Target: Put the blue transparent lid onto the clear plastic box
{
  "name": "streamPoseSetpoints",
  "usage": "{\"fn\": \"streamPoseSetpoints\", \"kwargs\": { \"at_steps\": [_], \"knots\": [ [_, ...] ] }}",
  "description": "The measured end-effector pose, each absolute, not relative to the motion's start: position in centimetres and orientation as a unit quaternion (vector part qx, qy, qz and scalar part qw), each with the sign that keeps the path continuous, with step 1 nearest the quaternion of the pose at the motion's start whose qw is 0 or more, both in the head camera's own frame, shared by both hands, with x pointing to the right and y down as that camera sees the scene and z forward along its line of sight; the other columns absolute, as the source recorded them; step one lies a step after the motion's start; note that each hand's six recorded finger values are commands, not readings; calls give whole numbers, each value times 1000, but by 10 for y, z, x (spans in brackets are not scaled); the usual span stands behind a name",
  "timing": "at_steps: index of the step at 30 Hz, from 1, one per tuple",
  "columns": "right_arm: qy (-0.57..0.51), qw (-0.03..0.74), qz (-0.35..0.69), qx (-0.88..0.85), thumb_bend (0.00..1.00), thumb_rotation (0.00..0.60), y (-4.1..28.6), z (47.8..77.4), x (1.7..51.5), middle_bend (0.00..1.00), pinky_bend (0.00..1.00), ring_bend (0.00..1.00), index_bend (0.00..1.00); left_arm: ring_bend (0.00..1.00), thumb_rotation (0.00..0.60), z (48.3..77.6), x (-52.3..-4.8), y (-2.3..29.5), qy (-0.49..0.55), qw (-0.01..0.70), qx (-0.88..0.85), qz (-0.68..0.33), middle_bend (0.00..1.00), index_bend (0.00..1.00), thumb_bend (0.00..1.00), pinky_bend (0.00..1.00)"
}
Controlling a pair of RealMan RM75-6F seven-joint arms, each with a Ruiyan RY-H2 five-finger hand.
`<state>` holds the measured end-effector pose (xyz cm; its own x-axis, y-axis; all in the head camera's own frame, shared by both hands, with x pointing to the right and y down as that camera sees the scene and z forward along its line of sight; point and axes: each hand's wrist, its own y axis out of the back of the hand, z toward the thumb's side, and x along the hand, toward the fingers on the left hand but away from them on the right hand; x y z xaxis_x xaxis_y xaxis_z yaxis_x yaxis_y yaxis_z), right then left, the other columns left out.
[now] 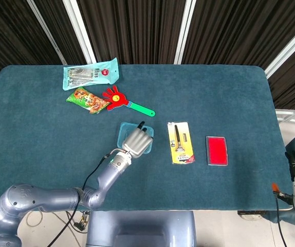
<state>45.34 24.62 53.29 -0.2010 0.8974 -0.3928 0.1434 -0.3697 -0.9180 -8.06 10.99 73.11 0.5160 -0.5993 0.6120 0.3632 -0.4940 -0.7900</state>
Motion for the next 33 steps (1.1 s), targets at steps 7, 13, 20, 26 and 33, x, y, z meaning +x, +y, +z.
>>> {"fn": "streamPoseSetpoints", "kwargs": {
  "at_steps": [7,13,20,26,33],
  "knots": [
    [-469,309,615,-554,336,600,246,533,452,14,0,0,0,248,600,697,-77,89,148,498,-720,-459,447,503,532,116],
    [-466,314,616,-552,336,600,246,533,451,14,0,0,0,172,600,644,-99,63,226,508,-704,-442,271,274,461,114],
    [-457,326,617,-552,336,600,245,533,450,14,0,0,0,67,600,603,-196,54,293,494,-649,-498,137,198,353,70],
    [-444,339,619,-552,336,600,243,532,449,14,0,0,0,11,600,600,-300,86,324,430,-621,-569,80,157,320,39],
    [-427,358,624,-548,337,600,240,532,449,14,0,0,0,10,600,590,-388,153,386,356,-620,-582,81,164,316,40]
  ]
}}
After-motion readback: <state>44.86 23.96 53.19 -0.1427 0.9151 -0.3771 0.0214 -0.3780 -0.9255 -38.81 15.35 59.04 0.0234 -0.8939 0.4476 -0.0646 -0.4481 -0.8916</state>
